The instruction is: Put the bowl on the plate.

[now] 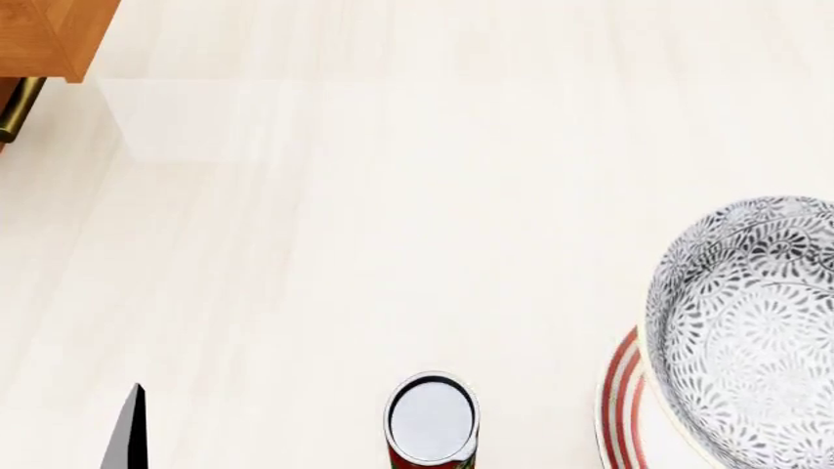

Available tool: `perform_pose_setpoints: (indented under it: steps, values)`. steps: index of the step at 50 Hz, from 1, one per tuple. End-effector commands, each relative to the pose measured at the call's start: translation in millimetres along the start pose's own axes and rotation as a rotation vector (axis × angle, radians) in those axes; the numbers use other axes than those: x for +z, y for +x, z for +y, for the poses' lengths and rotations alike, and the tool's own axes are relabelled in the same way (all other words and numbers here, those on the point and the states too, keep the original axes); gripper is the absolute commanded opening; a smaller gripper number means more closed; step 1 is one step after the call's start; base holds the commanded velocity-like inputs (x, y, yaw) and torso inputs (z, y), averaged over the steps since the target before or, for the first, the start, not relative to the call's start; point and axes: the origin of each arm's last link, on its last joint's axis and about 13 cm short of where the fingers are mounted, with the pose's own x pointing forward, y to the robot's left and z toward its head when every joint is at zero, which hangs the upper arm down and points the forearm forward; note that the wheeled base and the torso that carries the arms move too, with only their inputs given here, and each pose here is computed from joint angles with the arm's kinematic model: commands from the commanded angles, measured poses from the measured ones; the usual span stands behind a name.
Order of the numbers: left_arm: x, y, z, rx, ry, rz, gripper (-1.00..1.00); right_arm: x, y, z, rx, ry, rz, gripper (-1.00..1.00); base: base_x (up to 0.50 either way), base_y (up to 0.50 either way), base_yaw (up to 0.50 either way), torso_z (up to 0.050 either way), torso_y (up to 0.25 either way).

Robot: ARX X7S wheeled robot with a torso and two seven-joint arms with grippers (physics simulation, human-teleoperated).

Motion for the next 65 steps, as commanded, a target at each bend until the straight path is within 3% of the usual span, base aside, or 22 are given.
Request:
perform_pose_setpoints:
  steps: [1,34,65]
  values:
    - [1.0,2.8,2.1,0.003,-0.020,-0.023,1.00,3.6,-0.2,-7.3,-0.011,0.042,-0.040,-1.00,0.00,0.00,0.00,0.000,0.000]
    - [-0.7,3.3,2.1,0.004,-0.016,-0.018,1.00,8.3,24.9,-2.8,-0.038,0.067,-0.058,-1.00,0.00,0.00,0.00,0.000,0.001]
    - [-2.7,3.9,1.8,0.005,-0.006,-0.013,1.00,0.4,39.9,-15.5,-0.054,0.094,-0.055,-1.00,0.00,0.00,0.00,0.000,0.000]
